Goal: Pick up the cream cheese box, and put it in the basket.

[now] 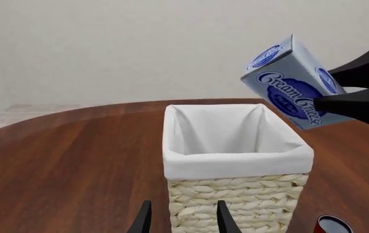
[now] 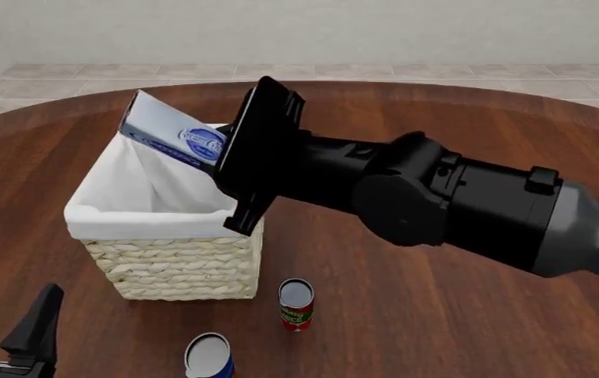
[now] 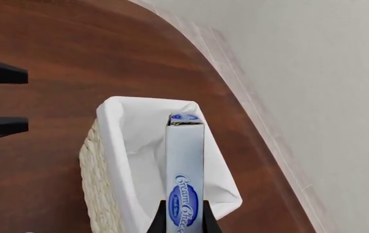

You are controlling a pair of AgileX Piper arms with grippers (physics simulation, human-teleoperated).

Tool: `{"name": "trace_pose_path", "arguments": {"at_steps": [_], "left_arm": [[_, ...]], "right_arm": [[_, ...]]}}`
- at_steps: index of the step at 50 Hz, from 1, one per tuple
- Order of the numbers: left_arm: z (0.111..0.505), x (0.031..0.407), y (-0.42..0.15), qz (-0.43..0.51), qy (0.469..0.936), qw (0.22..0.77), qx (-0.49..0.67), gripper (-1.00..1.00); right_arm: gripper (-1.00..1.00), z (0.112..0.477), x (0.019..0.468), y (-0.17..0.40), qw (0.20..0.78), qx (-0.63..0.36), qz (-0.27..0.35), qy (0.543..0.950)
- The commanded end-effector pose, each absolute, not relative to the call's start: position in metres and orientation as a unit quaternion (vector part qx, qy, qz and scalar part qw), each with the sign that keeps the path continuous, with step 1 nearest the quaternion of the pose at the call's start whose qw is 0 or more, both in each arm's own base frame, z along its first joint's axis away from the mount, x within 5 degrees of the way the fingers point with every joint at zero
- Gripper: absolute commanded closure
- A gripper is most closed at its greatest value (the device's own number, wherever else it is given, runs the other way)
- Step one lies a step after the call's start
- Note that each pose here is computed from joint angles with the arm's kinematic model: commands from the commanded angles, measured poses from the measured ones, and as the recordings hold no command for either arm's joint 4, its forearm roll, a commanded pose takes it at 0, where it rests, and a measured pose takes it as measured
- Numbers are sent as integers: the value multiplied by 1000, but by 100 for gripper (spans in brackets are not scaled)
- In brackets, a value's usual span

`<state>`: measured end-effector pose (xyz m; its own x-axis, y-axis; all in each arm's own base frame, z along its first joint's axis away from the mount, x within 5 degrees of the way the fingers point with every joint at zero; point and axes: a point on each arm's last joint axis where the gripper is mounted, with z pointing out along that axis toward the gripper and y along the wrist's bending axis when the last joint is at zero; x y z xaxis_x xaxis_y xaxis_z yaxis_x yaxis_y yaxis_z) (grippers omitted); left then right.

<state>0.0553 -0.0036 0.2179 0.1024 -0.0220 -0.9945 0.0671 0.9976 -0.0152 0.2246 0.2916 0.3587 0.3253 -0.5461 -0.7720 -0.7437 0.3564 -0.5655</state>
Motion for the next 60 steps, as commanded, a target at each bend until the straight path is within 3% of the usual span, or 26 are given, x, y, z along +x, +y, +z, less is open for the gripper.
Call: {"name": "trace_pose_path", "arguments": {"at_steps": [1, 60], "left_arm": [[218, 55, -4, -31, 670, 742, 15, -100], [217, 55, -4, -33, 670, 741, 13, -100]], "right_arm": [[100, 364, 226, 301, 596, -558, 92, 571], [100, 363, 223, 333, 592, -571, 110, 558]]}}
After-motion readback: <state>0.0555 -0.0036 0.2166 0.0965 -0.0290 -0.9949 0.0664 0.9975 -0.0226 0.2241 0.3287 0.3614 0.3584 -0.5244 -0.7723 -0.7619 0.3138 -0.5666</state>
